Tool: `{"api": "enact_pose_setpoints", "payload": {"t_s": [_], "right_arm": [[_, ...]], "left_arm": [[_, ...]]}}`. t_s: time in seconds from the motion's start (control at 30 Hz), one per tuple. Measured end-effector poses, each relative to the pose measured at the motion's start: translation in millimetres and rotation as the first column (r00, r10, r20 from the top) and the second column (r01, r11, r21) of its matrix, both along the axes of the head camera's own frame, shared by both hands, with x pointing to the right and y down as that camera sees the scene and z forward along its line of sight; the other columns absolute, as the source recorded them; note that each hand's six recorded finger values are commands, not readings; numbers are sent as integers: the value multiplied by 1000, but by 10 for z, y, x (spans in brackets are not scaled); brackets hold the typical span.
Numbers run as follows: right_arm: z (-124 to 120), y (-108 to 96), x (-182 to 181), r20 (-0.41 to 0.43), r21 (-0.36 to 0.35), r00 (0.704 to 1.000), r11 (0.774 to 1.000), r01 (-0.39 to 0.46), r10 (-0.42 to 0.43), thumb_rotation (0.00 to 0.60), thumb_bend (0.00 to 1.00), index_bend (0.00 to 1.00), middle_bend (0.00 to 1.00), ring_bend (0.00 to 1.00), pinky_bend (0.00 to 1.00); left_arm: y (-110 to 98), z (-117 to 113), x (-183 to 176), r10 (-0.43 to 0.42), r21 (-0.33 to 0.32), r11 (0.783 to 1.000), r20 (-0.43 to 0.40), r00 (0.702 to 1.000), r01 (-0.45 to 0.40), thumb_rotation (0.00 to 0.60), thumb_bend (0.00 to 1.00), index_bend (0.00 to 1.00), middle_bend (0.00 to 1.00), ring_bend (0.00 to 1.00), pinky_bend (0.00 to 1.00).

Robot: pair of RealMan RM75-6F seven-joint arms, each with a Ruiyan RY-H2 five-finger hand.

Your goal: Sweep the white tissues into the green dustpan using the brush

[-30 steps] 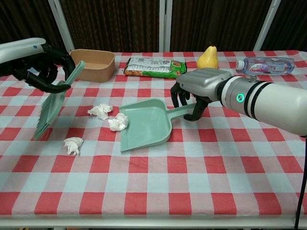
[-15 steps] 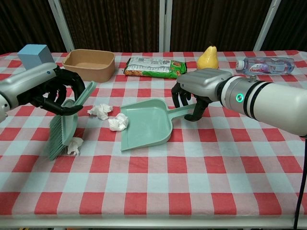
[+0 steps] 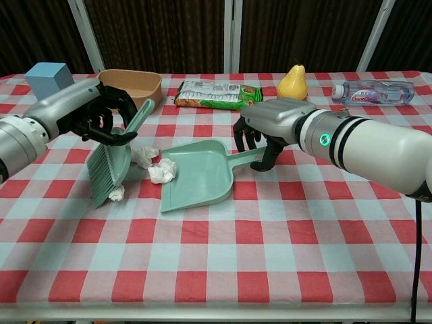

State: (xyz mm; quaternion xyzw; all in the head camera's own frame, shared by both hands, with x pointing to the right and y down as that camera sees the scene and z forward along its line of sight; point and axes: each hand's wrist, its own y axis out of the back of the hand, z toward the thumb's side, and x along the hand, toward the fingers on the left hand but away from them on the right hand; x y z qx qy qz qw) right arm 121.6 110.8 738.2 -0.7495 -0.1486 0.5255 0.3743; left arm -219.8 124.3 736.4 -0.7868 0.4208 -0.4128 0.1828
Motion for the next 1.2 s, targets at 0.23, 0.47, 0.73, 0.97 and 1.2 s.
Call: {"api": "enact_pose_setpoints", "payload": {"t_s": [0.23,0.47,0.73,0.97,1.2], "right_arm": [[45,-17,-60,8,-6,1000,1000,-22,22,600,365,654,550,326,246],[82,-11,-124,25,-17,999,999,-36,36,600,366,658,550,326,246],[105,-15,-182,61,-37,996,997,-67,69,600,366,662,550,326,246],[145,-4,-210,84,-55,992,995,-88,93,600,366,662,550,326,246],[153,-14,-234,112,-66,987,992,-111,118,600,375,663,550,326,246]], "left_arm": [[-105,46,202,0,9,1000,-54,999,0,600,497,535,567,671,804],[-175,58,379,-5,6,1000,-110,994,5,600,499,535,567,669,803],[-226,79,540,-33,-43,999,-185,982,26,600,505,534,567,666,803],[-252,71,632,-53,-70,997,-239,970,37,600,507,534,567,663,802],[-285,25,727,-73,-84,995,-300,951,50,600,508,535,567,663,800]]}}
